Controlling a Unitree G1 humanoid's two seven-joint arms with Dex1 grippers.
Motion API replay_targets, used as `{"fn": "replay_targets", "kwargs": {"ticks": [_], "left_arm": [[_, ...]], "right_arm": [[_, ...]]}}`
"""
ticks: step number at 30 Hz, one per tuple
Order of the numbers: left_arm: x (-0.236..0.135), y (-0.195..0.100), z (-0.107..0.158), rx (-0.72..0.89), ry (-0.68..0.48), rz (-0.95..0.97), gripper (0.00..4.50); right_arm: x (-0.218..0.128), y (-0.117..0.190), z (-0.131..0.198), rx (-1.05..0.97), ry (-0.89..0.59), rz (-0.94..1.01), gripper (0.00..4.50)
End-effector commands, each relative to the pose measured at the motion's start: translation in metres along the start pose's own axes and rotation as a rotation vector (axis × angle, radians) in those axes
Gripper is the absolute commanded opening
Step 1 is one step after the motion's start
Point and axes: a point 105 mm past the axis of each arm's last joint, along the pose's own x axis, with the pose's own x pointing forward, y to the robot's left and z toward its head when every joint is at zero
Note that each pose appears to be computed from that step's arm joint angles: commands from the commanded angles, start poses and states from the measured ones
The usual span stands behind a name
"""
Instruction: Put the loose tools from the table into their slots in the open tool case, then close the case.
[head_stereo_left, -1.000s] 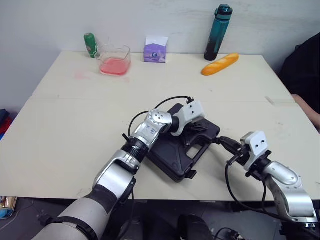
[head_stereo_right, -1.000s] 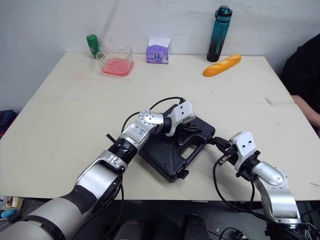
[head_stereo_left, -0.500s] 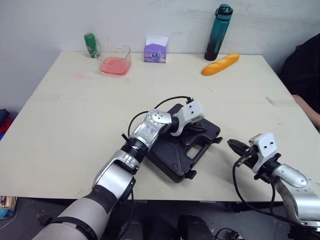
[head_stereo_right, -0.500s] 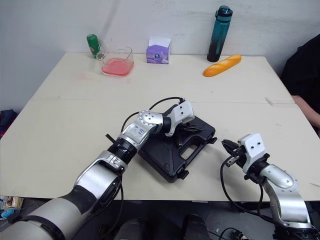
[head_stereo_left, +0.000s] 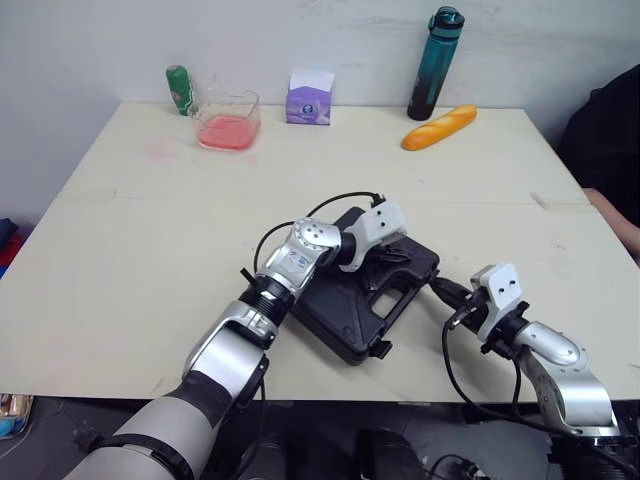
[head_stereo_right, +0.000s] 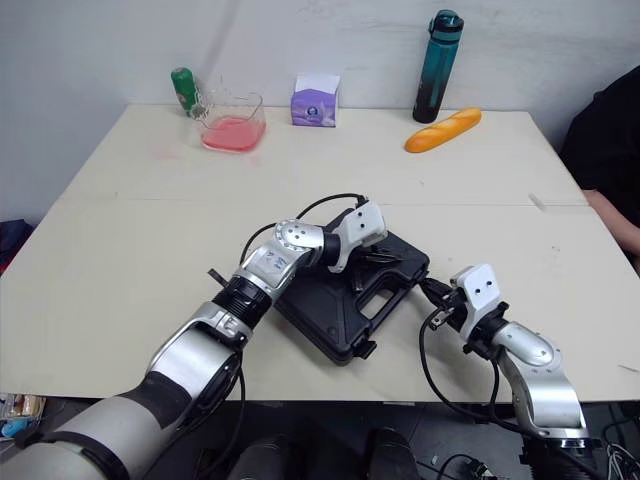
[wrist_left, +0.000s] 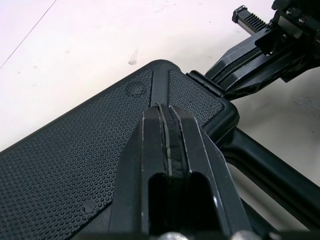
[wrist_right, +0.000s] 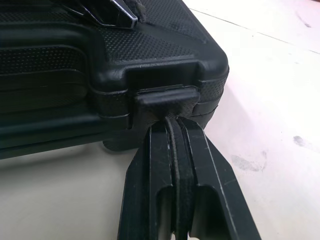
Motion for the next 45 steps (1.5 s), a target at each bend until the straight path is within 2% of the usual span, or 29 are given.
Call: {"fn": "replay_targets", "kwargs": {"ticks": [1, 13, 28, 30, 33, 38, 41, 45], "left_arm": [[0.001, -0.024, -0.08, -0.163, 0.252, -0.053, 0.0], [0.002, -0.027, -0.084, -0.16, 0.271, -0.06, 0.0], [-0.002, -0.024, -0.085, -0.133, 0.269, -0.046, 0.0], [-0.004, -0.017, -0.071, -0.094, 0.229, -0.026, 0.0], [-0.009, -0.009, -0.033, -0.007, 0.11, -0.018, 0.0], [-0.037, -0.016, 0.037, 0.176, -0.163, -0.046, 0.0], [-0.055, -0.022, 0.055, 0.227, -0.252, -0.055, 0.0], [-0.084, -0.04, 0.062, 0.29, -0.293, -0.114, 0.0]], "right_arm": [[0.005, 0.005, 0.029, -0.051, -0.104, 0.038, 0.08], [0.012, 0.01, 0.039, -0.067, -0.124, 0.082, 0.08], [0.015, 0.016, 0.033, -0.055, -0.09, 0.101, 0.08], [0.011, 0.012, 0.032, -0.079, -0.084, 0.093, 0.08], [-0.003, 0.0, 0.031, -0.124, -0.059, 0.071, 0.08], [-0.026, -0.007, 0.031, -0.153, -0.033, 0.107, 0.08], [-0.035, -0.007, 0.03, -0.149, -0.029, 0.116, 0.08], [-0.044, 0.001, 0.023, -0.136, -0.017, 0.164, 0.08]]}}
